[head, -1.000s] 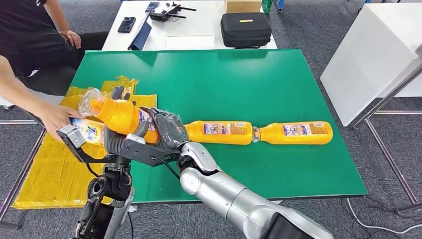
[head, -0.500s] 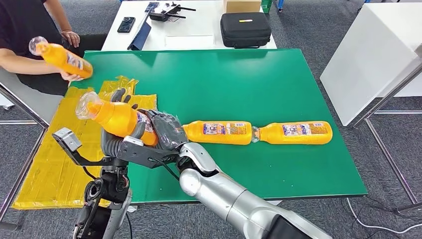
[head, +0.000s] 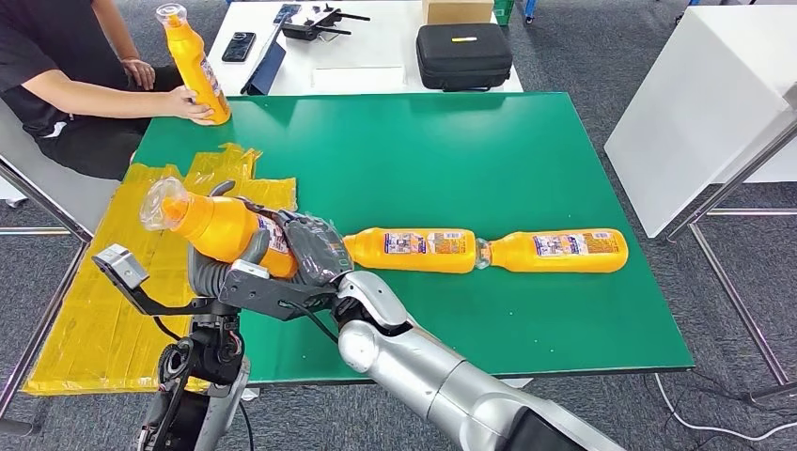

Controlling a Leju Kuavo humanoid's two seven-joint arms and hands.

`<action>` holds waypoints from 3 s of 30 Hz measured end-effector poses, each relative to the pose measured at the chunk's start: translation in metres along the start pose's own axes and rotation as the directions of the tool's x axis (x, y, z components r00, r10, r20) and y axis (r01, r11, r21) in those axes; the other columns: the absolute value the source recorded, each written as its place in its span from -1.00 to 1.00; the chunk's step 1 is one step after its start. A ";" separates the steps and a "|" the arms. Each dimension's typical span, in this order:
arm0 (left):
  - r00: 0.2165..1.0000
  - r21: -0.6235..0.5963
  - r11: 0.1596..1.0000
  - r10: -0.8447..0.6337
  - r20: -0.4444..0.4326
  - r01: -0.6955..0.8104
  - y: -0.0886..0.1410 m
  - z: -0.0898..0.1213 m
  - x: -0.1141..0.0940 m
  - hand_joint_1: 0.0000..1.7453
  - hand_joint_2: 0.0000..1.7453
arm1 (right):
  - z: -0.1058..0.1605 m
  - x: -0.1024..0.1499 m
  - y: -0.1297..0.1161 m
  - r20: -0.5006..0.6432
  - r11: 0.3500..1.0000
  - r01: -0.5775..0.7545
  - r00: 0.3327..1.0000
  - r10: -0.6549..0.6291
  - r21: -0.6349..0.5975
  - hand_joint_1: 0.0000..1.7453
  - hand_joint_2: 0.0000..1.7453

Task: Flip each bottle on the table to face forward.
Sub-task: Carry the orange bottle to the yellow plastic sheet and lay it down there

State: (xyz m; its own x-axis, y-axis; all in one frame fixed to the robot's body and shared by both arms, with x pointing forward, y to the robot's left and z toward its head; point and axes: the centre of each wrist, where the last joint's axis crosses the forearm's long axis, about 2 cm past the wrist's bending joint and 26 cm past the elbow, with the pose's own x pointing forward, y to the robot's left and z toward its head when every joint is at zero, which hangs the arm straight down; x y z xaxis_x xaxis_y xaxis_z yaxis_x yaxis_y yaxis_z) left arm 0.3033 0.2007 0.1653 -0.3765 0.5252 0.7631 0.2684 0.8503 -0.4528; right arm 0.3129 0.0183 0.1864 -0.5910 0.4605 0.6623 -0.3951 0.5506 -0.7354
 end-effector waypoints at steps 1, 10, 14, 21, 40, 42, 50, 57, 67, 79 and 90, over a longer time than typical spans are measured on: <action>1.000 0.001 1.000 0.002 0.001 -0.002 0.000 0.000 0.000 1.00 1.00 | 0.000 0.000 0.000 0.000 1.000 -0.002 1.000 0.002 0.000 0.98 1.00; 0.999 0.001 1.000 -0.009 0.031 0.009 -0.001 -0.003 0.001 1.00 1.00 | 0.000 -0.004 -0.001 -0.006 0.999 -0.047 0.999 0.047 -0.009 -1.00 -1.00; 0.994 0.013 0.997 -0.076 0.080 0.075 -0.001 -0.009 0.005 1.00 1.00 | 0.004 -0.013 -0.002 -0.029 0.998 -0.055 0.998 0.054 -0.027 -1.00 -1.00; 0.923 0.105 0.941 -0.337 0.186 0.322 0.008 -0.023 0.018 1.00 1.00 | 0.017 -0.035 -0.013 -0.090 0.994 -0.051 0.995 0.042 -0.099 -1.00 -1.00; 0.169 0.182 0.164 -0.986 -0.008 0.970 0.076 -0.050 -0.015 1.00 1.00 | 0.045 -0.070 -0.056 -0.124 0.951 -0.113 0.989 0.080 -0.287 -1.00 -1.00; 0.034 0.074 0.031 -0.999 -0.037 0.997 0.087 -0.046 -0.028 1.00 1.00 | 0.048 -0.073 -0.061 -0.136 0.950 -0.137 0.985 0.101 -0.282 -1.00 -1.00; -0.117 -0.266 -0.090 -0.989 -0.088 0.960 0.109 -0.024 -0.060 1.00 1.00 | 0.062 -0.090 -0.070 -0.169 0.946 -0.181 0.976 0.138 -0.268 -1.00 -1.00; -0.177 -0.467 -0.129 -0.982 -0.059 0.874 0.111 -0.020 -0.069 0.50 1.00 | 0.079 -0.107 -0.068 -0.206 0.947 -0.222 0.963 0.174 -0.234 -1.00 0.50; -0.117 -0.586 -0.056 -0.991 -0.068 0.808 0.113 -0.027 -0.069 -1.00 -1.00 | 0.087 -0.117 -0.065 -0.356 0.960 -0.280 0.897 0.262 0.002 -1.00 1.00; 0.044 -0.570 0.105 -0.992 -0.120 0.815 0.114 -0.027 -0.069 -1.00 -1.00 | 0.087 -0.126 -0.069 -0.388 0.939 -0.332 0.856 0.342 0.095 -1.00 1.00; 0.590 -0.177 0.618 -0.785 -0.188 0.766 0.111 -0.039 -0.049 -1.00 -1.00 | 0.075 -0.155 -0.066 -0.421 0.870 -0.441 0.762 0.492 0.220 -1.00 1.00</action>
State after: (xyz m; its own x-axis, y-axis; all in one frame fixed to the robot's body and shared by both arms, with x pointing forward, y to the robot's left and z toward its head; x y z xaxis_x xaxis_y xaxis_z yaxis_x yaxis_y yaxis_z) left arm 0.3866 0.2684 0.0958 -0.2665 -0.3641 0.8924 0.0342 0.9218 0.3862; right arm 0.3777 -0.1421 0.1215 -0.3484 0.9151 0.2029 -0.2379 0.1230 -0.9635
